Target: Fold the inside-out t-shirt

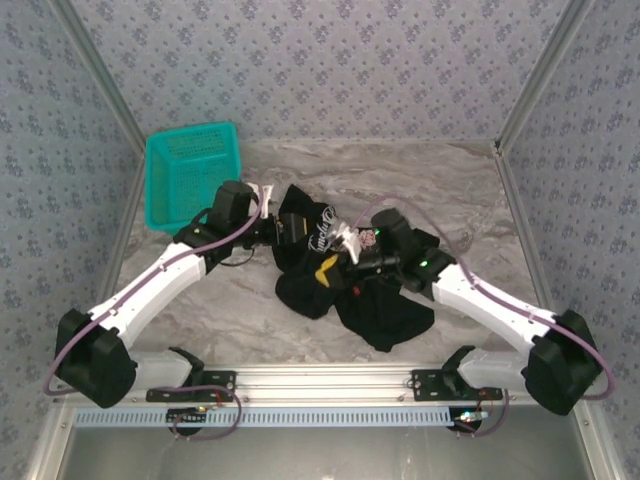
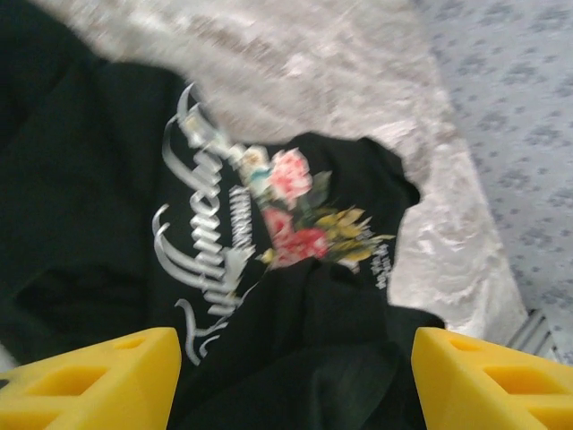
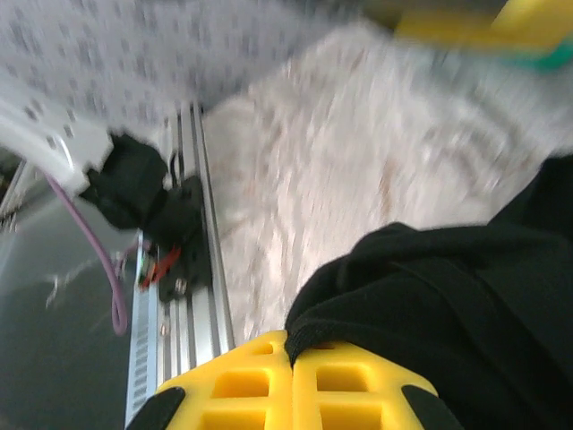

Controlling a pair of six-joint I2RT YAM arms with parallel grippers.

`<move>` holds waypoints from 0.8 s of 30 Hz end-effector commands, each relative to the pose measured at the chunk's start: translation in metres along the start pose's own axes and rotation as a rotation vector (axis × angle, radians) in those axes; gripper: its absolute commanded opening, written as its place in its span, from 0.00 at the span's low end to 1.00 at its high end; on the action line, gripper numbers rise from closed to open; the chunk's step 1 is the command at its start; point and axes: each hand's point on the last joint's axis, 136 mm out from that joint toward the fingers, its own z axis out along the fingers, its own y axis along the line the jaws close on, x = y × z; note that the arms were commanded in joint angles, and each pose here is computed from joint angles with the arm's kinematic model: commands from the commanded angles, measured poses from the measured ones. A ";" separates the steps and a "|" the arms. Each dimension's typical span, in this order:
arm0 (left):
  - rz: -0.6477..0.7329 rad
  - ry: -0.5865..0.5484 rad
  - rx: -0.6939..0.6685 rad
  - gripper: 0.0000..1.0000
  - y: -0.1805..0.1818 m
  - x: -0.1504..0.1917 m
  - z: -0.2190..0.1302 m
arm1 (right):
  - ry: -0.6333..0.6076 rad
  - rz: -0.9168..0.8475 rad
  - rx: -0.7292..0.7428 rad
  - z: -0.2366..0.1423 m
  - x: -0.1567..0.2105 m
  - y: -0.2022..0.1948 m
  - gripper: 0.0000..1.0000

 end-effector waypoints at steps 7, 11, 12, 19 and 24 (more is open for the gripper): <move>-0.102 0.156 -0.168 0.71 0.050 0.063 -0.005 | 0.189 0.123 0.038 -0.002 0.053 0.003 0.34; -0.080 0.232 -0.159 0.72 0.051 0.093 -0.002 | 0.122 0.221 0.173 -0.010 0.045 -0.034 0.40; -0.072 0.252 -0.164 0.72 0.052 0.100 -0.001 | 0.148 0.231 0.194 -0.005 0.047 -0.038 0.41; -0.038 0.357 -0.065 0.68 0.032 0.135 0.001 | 0.310 0.281 0.340 0.026 0.076 -0.054 0.43; -0.019 0.415 -0.011 0.59 0.022 0.156 0.010 | 0.311 0.281 0.424 0.020 0.076 -0.073 0.45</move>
